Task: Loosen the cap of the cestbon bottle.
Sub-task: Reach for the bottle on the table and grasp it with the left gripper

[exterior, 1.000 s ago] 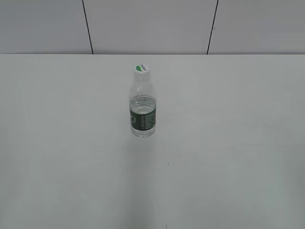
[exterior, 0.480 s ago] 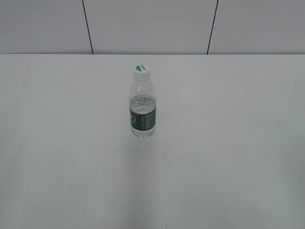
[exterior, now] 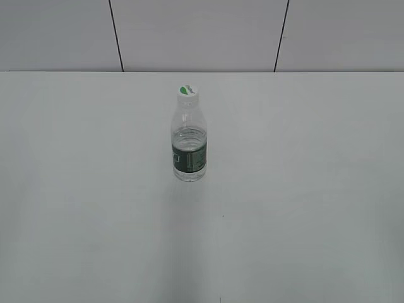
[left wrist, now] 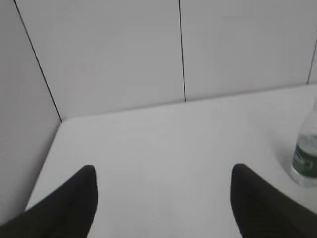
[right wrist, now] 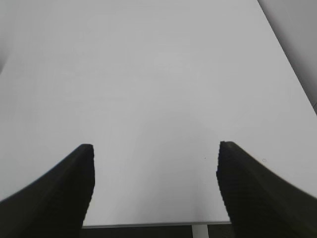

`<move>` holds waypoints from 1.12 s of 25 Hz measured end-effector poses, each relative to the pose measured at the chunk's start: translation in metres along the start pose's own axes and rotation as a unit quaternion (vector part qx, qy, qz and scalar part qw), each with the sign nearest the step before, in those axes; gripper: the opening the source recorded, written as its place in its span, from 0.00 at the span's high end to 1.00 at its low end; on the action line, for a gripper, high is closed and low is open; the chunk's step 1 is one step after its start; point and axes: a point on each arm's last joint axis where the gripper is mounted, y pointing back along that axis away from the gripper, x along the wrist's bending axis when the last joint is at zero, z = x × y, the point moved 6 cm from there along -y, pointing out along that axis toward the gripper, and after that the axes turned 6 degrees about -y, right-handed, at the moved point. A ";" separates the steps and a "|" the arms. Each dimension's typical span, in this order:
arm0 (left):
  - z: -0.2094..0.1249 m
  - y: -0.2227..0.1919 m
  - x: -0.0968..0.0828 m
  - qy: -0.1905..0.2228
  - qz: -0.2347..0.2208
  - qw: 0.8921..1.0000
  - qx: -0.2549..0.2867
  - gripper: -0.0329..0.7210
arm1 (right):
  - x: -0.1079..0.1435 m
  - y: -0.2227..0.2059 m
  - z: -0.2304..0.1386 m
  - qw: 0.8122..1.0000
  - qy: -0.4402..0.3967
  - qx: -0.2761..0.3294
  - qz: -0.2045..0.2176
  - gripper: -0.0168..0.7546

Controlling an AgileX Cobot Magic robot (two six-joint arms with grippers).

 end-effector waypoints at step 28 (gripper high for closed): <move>-0.018 -0.146 -0.005 -0.002 0.004 0.999 -0.032 0.34 | 0.000 0.000 0.000 1.000 0.001 0.000 -0.001 0.21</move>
